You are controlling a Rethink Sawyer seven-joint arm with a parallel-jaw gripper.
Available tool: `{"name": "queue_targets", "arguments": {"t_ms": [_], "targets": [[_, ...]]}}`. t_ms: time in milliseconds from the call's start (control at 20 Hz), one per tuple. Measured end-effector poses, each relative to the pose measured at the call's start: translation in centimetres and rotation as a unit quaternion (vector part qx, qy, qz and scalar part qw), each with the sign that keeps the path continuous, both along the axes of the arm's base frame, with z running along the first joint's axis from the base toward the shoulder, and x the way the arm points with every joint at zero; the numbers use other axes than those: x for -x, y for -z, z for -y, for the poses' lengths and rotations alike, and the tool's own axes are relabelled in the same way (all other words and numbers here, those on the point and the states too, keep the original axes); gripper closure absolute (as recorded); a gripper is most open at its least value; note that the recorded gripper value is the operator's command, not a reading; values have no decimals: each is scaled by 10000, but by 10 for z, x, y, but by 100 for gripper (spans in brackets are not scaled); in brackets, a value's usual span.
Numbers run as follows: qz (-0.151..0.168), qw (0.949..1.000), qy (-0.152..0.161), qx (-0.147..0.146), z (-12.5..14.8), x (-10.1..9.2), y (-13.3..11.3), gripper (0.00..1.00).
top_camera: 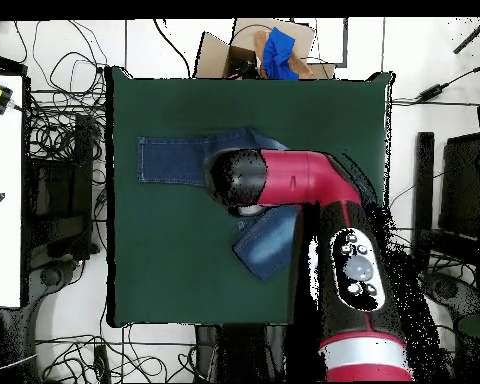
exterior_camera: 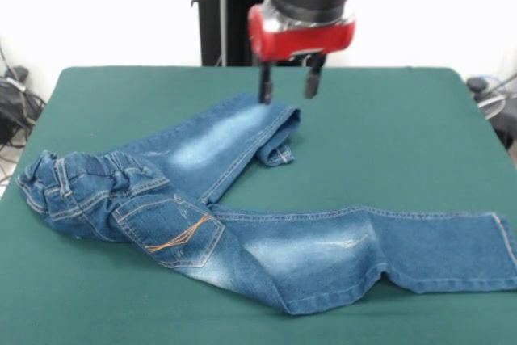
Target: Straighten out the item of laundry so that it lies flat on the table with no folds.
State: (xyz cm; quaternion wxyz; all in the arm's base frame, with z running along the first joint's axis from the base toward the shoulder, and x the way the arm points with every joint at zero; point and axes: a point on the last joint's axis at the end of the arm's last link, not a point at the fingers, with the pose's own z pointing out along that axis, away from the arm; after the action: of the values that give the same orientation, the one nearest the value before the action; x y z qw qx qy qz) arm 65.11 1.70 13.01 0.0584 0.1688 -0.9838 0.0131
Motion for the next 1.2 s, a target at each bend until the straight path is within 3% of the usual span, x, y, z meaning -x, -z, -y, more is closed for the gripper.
{"name": "queue_targets", "arguments": {"t_ms": [300, 800, 1050, 1200], "targets": [[104, 9999, 27, 53, -5, 0, -2, 0], [638, 9971, 392, -149, 38, 0, 84, 0], [547, 9967, 550, -235, 51, 11, 116, 0], [343, 9968, 658, -287, 67, 30, 147, 0]]}}
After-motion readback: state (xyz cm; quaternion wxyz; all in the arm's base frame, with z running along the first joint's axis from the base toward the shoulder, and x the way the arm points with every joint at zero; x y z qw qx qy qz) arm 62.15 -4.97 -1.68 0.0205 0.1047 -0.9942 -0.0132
